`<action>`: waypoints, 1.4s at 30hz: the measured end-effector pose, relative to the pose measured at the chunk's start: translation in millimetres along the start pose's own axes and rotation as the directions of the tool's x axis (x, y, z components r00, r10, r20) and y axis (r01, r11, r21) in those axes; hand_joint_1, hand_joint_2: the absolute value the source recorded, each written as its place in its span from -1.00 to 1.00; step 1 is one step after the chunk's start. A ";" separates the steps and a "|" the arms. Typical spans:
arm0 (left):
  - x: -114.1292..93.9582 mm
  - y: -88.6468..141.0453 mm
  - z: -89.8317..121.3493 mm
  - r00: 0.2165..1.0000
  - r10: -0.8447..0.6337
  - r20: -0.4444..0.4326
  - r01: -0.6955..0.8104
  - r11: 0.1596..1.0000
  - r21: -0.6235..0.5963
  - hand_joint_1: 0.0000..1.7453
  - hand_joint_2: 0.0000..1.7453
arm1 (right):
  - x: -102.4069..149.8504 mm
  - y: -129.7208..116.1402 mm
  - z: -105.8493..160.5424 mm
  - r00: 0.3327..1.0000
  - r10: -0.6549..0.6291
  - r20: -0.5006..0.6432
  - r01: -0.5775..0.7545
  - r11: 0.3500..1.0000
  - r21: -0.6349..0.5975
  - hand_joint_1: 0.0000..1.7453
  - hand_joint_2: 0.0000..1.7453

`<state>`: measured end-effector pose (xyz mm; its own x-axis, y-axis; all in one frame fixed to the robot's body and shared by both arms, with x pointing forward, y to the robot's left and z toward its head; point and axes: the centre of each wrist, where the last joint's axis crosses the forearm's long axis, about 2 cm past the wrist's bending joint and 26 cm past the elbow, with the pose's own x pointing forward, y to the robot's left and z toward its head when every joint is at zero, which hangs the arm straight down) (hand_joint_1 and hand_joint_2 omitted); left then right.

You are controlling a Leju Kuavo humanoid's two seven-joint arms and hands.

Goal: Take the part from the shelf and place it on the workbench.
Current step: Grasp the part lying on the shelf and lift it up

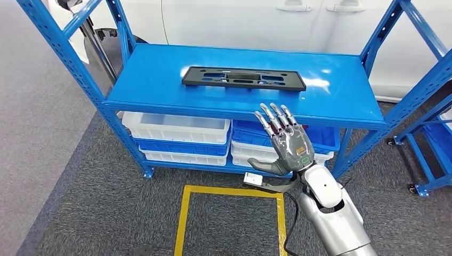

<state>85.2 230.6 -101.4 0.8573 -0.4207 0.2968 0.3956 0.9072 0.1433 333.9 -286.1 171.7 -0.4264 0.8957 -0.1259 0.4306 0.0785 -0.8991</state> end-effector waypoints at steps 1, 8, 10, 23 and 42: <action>0.3 -0.4 0.0 1.000 -0.001 0.000 0.001 1.000 -0.002 -1.00 -1.00 | -0.1 -0.9 0.4 1.000 0.003 -0.002 -0.003 1.000 -0.001 -1.00 -1.00; 3.1 -3.5 0.4 1.000 -0.001 0.005 0.001 1.000 -0.010 -1.00 -1.00 | -3.4 -4.8 3.3 1.000 0.013 -0.009 -0.013 1.000 -0.005 -1.00 -1.00; 3.1 -4.1 0.5 1.000 -0.001 0.005 0.001 1.000 -0.012 -1.00 -1.00 | -3.6 -4.4 4.6 1.000 0.013 -0.010 -0.013 1.000 -0.002 -1.00 -1.00; 18.2 -0.8 -1.1 0.998 -0.058 0.023 0.058 0.998 -0.029 -1.00 -1.00 | -14.0 -7.0 19.0 0.999 0.028 -0.043 -0.028 1.000 0.001 -1.00 -1.00; 3.8 -1.3 -0.1 1.000 -0.015 0.014 0.015 1.000 -0.014 -1.00 -1.00 | -21.4 1.2 9.0 1.000 0.016 -0.009 -0.016 1.000 0.008 -1.00 -1.00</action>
<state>88.0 227.8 -100.6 0.8468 -0.4339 0.3076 0.4128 0.9008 0.1345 336.4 -309.1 169.6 -0.4123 0.9008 -0.1366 0.4313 0.0609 -0.9001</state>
